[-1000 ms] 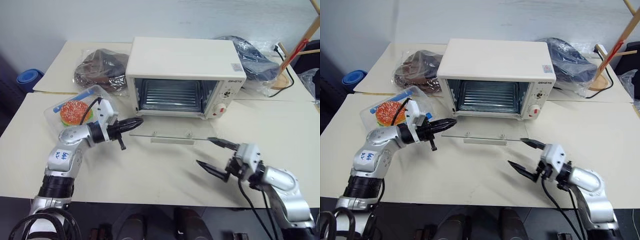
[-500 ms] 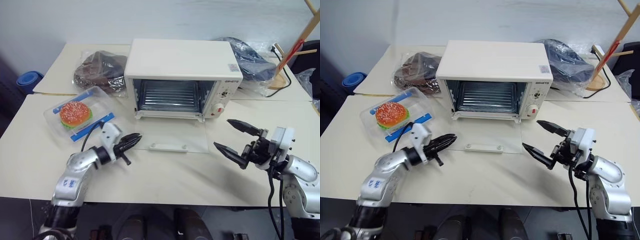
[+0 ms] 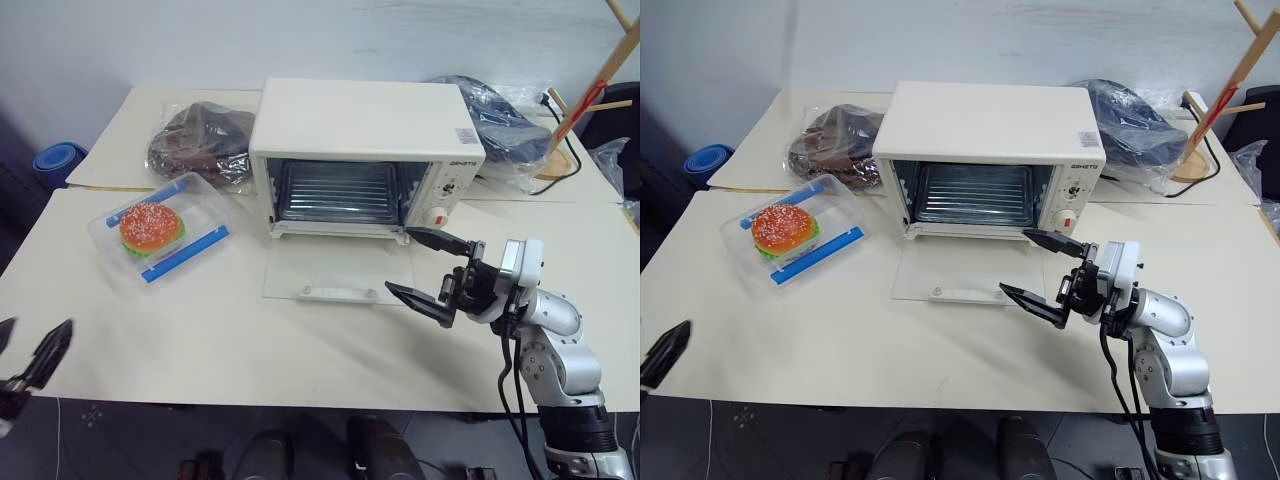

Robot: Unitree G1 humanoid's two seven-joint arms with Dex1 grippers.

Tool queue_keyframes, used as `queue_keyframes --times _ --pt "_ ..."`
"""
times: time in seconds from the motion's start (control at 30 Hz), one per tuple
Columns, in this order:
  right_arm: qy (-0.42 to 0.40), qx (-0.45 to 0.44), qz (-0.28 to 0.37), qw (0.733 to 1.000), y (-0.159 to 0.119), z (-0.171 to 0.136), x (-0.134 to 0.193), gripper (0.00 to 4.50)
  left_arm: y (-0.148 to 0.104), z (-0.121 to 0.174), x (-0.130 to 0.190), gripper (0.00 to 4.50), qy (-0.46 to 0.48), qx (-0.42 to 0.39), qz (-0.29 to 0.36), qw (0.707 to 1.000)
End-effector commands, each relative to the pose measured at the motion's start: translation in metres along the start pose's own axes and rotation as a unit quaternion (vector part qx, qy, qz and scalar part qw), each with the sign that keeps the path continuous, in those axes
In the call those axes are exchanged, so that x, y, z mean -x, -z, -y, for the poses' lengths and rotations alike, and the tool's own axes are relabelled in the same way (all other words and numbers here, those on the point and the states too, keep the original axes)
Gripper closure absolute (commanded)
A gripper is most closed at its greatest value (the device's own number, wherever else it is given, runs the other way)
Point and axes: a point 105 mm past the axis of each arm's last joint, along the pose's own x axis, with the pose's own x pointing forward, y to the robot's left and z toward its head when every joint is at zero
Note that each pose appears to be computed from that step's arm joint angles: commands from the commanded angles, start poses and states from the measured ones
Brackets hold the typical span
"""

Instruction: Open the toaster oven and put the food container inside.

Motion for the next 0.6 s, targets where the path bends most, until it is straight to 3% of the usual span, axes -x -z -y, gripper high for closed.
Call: queue_keyframes --times 0.03,0.2,0.33,0.53,0.6 --pt "-0.014 0.026 0.022 0.999 -0.013 -0.002 -0.006 0.00 -0.018 0.000 -0.012 0.03 0.001 -0.016 0.021 1.000" --pt "-0.016 0.031 0.027 0.999 -0.015 -0.005 -0.011 0.00 -0.037 0.007 -0.061 0.03 0.029 -0.005 0.001 1.000" --pt "-0.016 0.032 0.020 0.999 -0.012 -0.008 -0.011 0.00 -0.019 -0.005 -0.101 0.03 0.024 0.045 -0.134 0.990" --pt "-0.002 0.035 0.014 0.999 -0.005 -0.011 0.001 0.00 -0.007 -0.008 -0.124 0.03 0.012 0.052 -0.218 0.974" --pt "0.004 0.035 0.014 0.999 -0.003 -0.012 0.004 0.00 -0.004 0.001 -0.129 0.43 0.032 0.070 -0.227 0.971"
